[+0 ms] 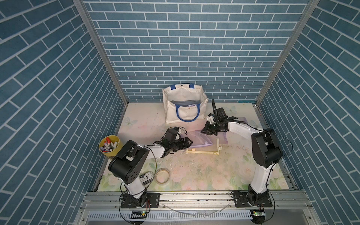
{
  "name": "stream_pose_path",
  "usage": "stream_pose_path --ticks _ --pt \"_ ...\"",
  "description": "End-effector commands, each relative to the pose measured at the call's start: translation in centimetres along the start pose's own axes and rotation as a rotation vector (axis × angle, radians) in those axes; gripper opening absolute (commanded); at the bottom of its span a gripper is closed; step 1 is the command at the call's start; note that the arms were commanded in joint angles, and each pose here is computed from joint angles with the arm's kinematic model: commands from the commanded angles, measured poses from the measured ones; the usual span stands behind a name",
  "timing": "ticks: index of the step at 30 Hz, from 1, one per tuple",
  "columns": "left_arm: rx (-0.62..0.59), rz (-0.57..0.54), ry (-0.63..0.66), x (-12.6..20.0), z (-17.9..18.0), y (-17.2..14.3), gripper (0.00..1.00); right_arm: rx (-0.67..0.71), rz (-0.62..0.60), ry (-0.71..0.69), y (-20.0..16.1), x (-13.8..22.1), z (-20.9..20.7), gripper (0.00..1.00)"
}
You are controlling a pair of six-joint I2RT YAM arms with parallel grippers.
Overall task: Put the pencil pouch into the canvas bag
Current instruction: Pick up the pencil pouch.
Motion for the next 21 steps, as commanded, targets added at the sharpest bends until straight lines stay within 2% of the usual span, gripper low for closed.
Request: stream_pose_path --ticks 1,6,13,17,21 --pt "-0.113 0.011 0.057 2.0 -1.4 0.3 0.90 0.104 -0.005 0.014 -0.9 2.3 1.6 0.00" --pt "-0.355 -0.005 0.109 6.0 -4.7 1.5 0.92 0.224 -0.035 0.085 -1.1 5.2 4.0 0.00" --pt "-0.757 -0.032 0.072 11.9 -10.8 3.3 0.93 0.398 -0.048 0.213 -2.2 8.5 6.9 0.00" --pt "-0.898 0.044 -0.003 12.9 -13.1 3.6 0.94 0.452 -0.036 0.311 -2.5 9.7 8.5 0.00" --pt "-0.965 0.091 -0.038 11.9 -13.8 4.1 0.95 0.486 -0.010 0.390 -2.8 10.5 9.7 0.00"
Point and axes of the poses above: each gripper's point midway between its finger pads, its own x axis back along the fingers, its own z axis along the line the jaws close on, y = z × x, the point moved 9 cm from there along x, back along the fingers, and after that the axes turned 8 degrees about x, right-handed, at the moved point
